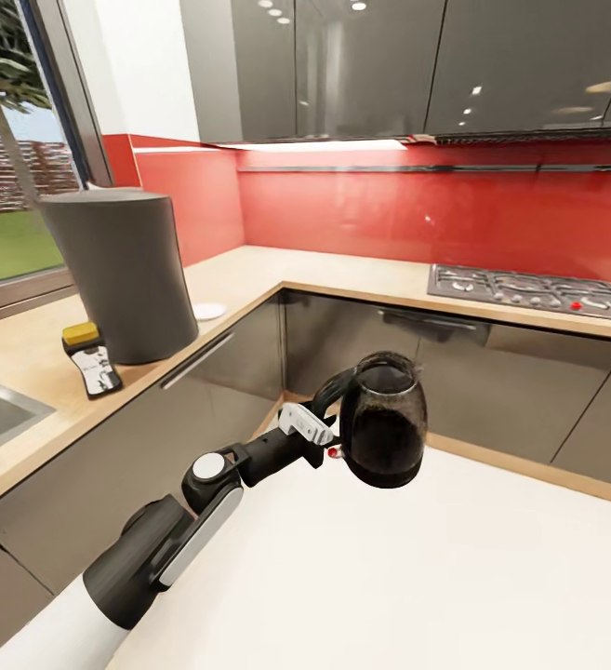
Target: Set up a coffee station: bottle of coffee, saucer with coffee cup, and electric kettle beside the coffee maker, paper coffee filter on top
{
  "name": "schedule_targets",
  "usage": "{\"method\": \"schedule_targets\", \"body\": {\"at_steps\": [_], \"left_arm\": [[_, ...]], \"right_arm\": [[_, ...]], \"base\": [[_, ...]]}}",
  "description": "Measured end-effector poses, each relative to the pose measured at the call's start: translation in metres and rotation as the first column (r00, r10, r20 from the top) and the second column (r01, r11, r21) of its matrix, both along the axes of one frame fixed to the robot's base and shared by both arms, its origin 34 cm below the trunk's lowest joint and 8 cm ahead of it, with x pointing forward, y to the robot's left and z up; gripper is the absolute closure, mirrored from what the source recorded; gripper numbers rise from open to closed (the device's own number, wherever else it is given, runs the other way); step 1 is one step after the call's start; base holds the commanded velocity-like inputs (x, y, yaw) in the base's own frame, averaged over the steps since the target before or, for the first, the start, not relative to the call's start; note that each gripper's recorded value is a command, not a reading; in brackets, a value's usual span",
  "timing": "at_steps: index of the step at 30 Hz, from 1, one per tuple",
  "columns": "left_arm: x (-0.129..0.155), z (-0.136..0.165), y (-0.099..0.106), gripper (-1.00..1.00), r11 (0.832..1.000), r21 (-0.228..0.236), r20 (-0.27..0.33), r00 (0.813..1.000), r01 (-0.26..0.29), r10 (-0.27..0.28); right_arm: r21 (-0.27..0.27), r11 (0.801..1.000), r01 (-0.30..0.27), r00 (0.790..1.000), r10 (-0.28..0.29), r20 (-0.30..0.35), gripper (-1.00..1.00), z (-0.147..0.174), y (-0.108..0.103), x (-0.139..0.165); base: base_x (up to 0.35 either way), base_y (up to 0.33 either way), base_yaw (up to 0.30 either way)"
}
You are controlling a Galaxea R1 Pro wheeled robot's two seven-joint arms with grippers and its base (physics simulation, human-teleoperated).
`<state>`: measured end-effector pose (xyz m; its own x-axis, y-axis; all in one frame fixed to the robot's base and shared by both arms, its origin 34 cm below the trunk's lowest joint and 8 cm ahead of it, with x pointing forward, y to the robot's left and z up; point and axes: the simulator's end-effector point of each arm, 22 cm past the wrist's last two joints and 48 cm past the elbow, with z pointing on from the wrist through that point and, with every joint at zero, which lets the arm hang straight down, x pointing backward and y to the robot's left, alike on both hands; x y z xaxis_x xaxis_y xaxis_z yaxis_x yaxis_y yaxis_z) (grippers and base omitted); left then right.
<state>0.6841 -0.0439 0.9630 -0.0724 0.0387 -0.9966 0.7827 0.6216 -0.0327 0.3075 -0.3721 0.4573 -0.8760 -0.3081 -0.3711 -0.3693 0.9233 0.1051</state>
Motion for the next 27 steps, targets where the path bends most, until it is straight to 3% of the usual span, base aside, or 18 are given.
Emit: {"method": "schedule_targets", "body": {"at_steps": [12, 27], "left_arm": [[0.0000, 0.0003, 0.0001, 1.00, 1.000, 0.001, 0.001, 1.000, 0.000, 0.000], [-0.0008, 0.0040, 0.0011, 1.00, 1.000, 0.006, 0.007, 1.000, -0.004, 0.004]], "right_arm": [[0.002, 1.000, 0.000, 1.000, 0.000, 0.001, -1.00, 0.0001, 0.0008, 0.0004], [0.011, 1.000, 0.000, 1.000, -0.001, 0.014, -1.00, 0.0016, 0.0071, 0.0055]], "base": [[0.292, -0.187, -0.044], [0.044, -0.021, -0.204]]}}
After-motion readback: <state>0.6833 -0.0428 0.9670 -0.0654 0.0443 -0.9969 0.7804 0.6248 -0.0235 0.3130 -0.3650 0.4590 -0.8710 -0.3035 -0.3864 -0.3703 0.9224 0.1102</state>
